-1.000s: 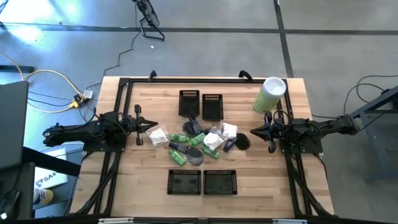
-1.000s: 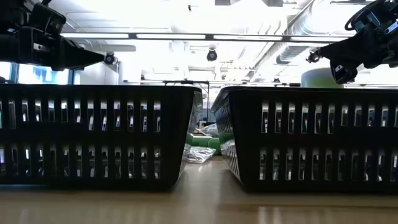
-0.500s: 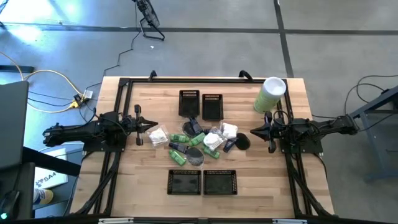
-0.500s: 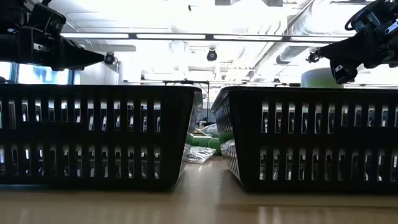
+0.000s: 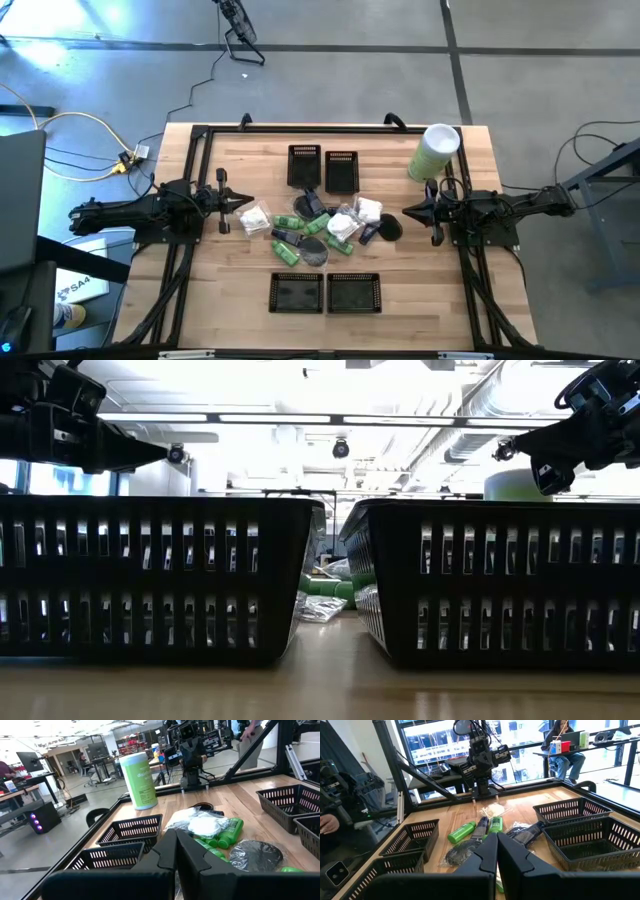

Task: Pick & Place Travel size toiletries

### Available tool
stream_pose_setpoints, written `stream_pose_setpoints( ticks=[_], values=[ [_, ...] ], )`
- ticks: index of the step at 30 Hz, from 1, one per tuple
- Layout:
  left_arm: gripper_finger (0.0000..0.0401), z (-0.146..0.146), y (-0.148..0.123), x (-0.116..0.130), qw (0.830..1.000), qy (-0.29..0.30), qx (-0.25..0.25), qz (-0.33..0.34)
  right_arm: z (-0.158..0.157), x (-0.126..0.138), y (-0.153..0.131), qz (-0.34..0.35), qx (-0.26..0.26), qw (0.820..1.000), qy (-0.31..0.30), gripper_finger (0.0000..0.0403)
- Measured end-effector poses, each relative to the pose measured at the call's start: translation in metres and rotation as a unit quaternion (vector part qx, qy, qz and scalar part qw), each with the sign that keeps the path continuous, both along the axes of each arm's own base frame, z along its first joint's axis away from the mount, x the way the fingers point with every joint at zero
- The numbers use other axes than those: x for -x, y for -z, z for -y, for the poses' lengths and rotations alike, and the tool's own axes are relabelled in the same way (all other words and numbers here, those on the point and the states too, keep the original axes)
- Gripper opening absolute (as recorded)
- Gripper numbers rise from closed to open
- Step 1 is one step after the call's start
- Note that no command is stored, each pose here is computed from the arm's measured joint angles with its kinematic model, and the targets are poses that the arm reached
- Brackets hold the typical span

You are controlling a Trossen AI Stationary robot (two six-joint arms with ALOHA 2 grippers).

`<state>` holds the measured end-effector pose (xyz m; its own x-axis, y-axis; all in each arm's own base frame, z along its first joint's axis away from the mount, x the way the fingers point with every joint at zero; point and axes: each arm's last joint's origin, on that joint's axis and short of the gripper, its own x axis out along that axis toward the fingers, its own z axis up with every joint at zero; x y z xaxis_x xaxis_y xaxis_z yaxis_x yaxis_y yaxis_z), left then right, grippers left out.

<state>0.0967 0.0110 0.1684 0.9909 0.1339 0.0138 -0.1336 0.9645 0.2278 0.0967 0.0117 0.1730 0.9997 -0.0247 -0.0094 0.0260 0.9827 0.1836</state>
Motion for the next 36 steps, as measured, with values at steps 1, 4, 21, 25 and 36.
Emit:
stream_pose_setpoints(
  ticks=[1,4,21,25,36],
  values=[
    [0.0000,0.0000,0.0000,0.0000,1.000,0.000,0.000,0.000,0.0000,0.0000,-0.0001,0.000,0.000,1.000,0.000,0.0002],
    [0.0000,0.0000,0.0001,0.0000,1.000,0.000,0.000,0.000,0.0000,0.0000,0.0000,0.000,0.000,1.000,0.000,0.0002],
    [0.0000,-0.0002,0.0000,0.0000,0.999,-0.004,-0.051,-0.007,0.0000,0.0000,0.0000,0.000,0.000,1.000,0.000,0.0002],
    [0.0000,-0.0002,0.0000,0.0000,0.999,-0.004,-0.051,-0.007,0.0000,0.0000,0.0000,0.000,0.000,1.000,0.000,0.0002],
    [0.0000,-0.0002,0.0000,0.0000,0.999,-0.004,-0.051,-0.007,0.0021,0.0001,-0.0006,0.002,0.016,0.999,0.036,0.0003]
  ],
)
